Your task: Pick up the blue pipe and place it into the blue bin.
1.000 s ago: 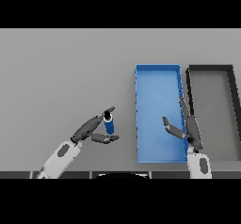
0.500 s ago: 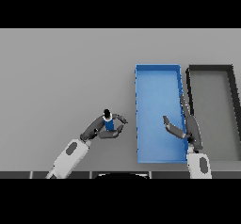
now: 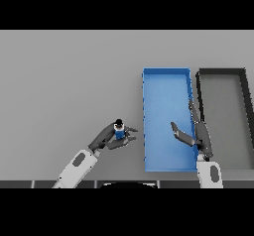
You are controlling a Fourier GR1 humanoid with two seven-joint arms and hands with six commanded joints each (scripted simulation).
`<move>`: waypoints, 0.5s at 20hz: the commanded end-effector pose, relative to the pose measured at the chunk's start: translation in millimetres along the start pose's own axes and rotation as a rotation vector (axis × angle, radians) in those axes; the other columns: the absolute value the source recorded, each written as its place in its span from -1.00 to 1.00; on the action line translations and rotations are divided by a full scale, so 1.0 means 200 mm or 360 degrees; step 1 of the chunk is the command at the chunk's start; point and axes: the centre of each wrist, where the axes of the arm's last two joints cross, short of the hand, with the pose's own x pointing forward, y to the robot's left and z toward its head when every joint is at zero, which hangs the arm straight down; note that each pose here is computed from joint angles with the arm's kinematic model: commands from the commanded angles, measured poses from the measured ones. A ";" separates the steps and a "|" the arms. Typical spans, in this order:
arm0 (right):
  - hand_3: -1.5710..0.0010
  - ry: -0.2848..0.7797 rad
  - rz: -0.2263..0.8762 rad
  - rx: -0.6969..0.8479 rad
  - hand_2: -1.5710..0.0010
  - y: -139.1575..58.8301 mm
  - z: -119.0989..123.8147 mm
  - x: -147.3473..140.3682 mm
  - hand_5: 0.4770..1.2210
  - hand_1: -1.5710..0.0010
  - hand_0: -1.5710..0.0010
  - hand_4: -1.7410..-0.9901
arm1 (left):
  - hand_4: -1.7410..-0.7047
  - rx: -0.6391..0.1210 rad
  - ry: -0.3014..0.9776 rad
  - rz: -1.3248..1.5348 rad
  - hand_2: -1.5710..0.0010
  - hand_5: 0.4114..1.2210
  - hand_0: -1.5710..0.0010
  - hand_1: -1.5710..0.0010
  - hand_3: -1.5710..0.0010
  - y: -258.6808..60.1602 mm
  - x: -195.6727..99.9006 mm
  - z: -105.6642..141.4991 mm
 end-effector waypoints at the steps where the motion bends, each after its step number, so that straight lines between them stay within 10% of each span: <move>1: 1.00 0.0013 -0.0007 -0.0001 1.00 0.00 -0.01 -0.01 -0.59 1.00 1.00 0.39 | -0.49 0.0007 -0.0027 -0.0009 -0.90 0.92 -0.87 -0.89 -0.90 0.01 0.02 -0.02; 10: 1.00 0.0010 0.0057 0.0002 1.00 -0.01 -0.02 0.00 -0.55 1.00 1.00 0.50 | -0.47 -0.0098 -0.0286 -0.0022 -0.99 0.99 -0.98 -0.98 -0.99 0.00 0.31 -0.13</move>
